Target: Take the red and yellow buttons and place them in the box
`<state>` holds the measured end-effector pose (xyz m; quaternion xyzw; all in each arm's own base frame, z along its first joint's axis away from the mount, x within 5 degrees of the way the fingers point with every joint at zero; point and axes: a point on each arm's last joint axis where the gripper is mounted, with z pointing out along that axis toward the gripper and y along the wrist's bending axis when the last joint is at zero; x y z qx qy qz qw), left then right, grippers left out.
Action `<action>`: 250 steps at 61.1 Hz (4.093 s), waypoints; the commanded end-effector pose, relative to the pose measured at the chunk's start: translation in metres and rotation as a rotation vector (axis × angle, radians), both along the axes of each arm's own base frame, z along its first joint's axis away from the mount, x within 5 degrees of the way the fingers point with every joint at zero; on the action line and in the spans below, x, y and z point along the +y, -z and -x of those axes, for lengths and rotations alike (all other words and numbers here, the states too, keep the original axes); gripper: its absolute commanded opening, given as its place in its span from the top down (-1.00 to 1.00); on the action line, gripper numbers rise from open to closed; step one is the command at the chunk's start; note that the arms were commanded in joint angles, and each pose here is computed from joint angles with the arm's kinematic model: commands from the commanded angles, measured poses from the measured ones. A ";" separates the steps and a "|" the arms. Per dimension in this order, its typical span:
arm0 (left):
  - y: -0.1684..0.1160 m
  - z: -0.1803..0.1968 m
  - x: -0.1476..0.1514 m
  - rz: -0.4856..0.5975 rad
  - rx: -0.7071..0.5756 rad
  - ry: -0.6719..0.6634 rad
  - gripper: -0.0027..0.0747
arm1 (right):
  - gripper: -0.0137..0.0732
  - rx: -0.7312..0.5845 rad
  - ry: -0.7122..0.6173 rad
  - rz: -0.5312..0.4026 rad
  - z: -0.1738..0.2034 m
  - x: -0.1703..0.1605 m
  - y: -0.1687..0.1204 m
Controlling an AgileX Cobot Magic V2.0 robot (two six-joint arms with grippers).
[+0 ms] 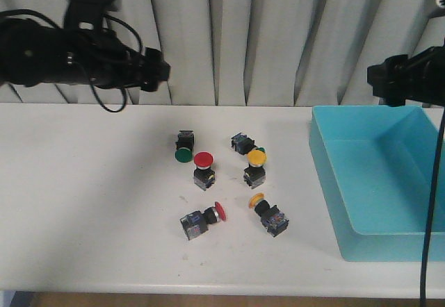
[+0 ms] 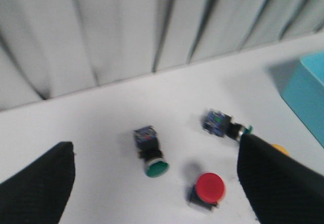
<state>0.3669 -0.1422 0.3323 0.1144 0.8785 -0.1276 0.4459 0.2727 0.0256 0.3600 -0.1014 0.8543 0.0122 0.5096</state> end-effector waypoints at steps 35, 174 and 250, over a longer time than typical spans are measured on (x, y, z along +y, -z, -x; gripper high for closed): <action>0.082 -0.053 -0.089 -0.027 0.191 0.136 -0.56 | -0.66 0.139 0.012 -0.042 -0.042 0.005 0.042; 0.003 -0.051 -0.098 0.100 0.335 0.130 0.95 | -0.66 0.095 -0.187 0.047 -0.040 0.022 0.056; -0.050 -0.001 -0.125 0.369 0.448 0.420 0.95 | -0.63 -0.106 -0.383 0.276 -0.008 0.102 0.094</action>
